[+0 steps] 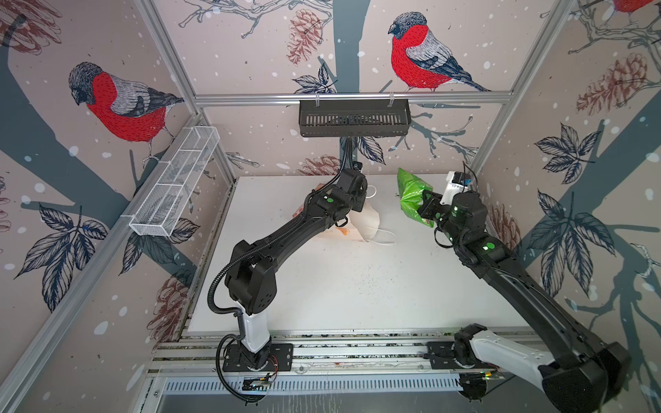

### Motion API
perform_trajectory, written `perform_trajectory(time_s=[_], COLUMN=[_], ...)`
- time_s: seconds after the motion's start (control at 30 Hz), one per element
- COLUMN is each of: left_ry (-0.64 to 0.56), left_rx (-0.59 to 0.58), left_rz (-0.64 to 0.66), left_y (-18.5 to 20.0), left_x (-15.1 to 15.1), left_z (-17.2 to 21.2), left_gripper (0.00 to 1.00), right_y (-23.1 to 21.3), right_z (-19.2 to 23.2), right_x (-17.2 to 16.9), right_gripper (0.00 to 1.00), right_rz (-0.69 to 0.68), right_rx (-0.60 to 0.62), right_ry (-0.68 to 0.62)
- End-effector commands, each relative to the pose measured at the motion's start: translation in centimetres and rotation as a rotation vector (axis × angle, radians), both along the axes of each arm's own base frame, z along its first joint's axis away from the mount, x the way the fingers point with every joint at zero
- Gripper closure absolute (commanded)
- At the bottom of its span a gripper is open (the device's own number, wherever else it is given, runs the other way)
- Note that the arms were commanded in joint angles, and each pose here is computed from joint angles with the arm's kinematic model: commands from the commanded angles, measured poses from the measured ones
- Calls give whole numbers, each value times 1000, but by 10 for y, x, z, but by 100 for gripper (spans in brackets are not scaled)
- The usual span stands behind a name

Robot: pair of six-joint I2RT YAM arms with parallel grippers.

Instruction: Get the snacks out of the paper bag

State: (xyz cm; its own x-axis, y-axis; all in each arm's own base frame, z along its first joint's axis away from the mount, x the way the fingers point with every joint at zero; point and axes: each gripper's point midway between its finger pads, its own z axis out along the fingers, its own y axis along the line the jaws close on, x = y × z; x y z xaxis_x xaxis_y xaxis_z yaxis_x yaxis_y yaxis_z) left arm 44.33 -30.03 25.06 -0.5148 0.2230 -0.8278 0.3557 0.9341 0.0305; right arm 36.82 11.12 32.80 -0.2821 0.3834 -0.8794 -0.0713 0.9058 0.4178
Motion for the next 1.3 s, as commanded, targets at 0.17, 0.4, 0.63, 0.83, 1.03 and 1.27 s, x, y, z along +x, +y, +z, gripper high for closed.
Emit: perform_trajectory(time_s=[0.17,0.4,0.63,0.83,1.03,1.27], left_ry=[-24,-83,-126,-124,-117,-108], left_rx=[-90,-117,-93,-103,-129,-145], left_rz=[23,31,86,89,68,56], left_y=[13,39,67,70,65,62], left_x=[-18,-45,-61,-66,-68,-69], left_z=[14,24,24,22,23,22], left_gripper=[100,100,100,100,100,100], right_y=[-64,-107,-107,-108,-96,-48], right_z=[-67,-121,-158,-182,-184,-121], right_x=[64,107,160,203,226,213], right_gripper=[100,100,100,100,57,20], right_rz=[-223,-410,-440,-438,-368,-203], right_rx=[-123,-273,-329,-367,-352,-287], right_ry=[128,262,369,423,436,320])
